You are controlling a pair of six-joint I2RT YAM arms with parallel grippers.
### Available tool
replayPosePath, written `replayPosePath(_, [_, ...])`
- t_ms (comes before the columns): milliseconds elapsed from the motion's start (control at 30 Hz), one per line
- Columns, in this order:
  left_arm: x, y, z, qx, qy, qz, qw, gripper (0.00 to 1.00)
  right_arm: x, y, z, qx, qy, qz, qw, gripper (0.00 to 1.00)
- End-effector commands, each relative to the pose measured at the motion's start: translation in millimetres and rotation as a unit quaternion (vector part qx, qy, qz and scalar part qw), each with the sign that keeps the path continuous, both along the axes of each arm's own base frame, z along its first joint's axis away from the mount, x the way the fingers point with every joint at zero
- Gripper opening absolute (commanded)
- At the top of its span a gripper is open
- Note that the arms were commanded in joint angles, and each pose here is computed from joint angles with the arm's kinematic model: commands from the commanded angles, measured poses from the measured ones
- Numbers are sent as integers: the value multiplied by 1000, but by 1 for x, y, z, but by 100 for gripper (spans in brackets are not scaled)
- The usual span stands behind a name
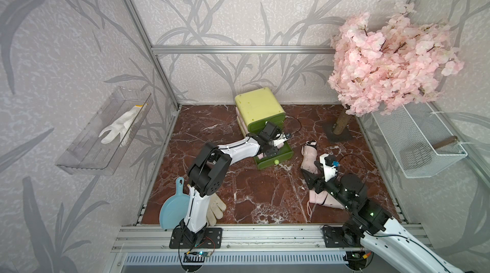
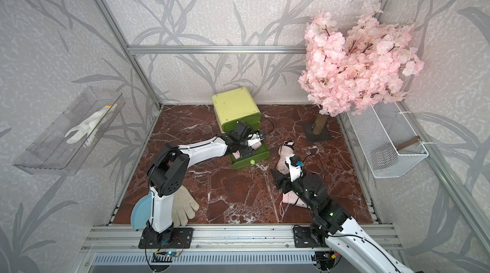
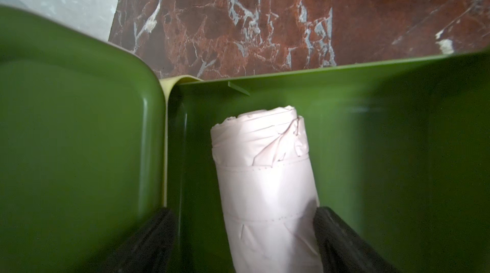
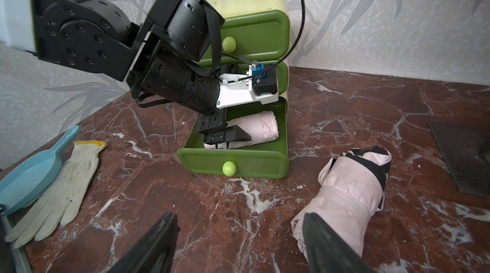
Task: Place the umbrella in the drawer by color
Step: Place the umbrella in the drawer, then pick up the umbrella from the center of the board.
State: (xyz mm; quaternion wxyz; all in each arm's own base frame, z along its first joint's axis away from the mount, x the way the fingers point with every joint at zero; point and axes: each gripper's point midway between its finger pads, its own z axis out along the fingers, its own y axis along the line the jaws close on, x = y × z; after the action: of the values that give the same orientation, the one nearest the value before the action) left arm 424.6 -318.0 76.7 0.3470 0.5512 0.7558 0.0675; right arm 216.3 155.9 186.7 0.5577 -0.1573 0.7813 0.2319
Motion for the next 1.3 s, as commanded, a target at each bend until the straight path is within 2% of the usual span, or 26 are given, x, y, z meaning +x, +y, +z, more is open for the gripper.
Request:
replayPosePath(0, [18,-3,58,-39,-62,46,996,87,4,-12,-5,-12,32,-41,999,76])
replayPosePath(167, [2,-12,108,-112,-58,64,990,89,13,-41,-15,-43,84,-128,987,76])
replayPosePath(267, [-15,-18,141,-177,-54,60,981,92,24,-60,-21,-52,120,-172,976,77])
replayPosePath(333, [-25,-15,164,-227,-56,73,970,100,36,-67,-24,-32,147,-183,972,77])
replayPosePath(467, [-46,14,204,-331,-64,139,931,100,66,-74,-40,20,223,-179,958,78])
replayPosePath(600, [-79,57,216,-417,-62,201,884,100,92,-64,-66,15,280,-149,948,80])
replayPosePath(767, [-120,104,211,-460,-62,236,854,100,124,-45,-97,0,324,-108,940,81])
replayPosePath(833, [-131,122,202,-461,-71,253,848,100,136,-46,-110,-18,341,-111,933,80])
replayPosePath(933, [-144,141,196,-457,-82,264,846,100,149,-60,-126,-62,373,-145,914,79])
replayPosePath(1033, [-152,153,193,-452,-88,270,846,100,156,-64,-133,-94,394,-145,903,78])
replayPosePath(1267, [-158,158,182,-458,-86,271,842,100,150,-79,-164,-170,452,-163,860,77])
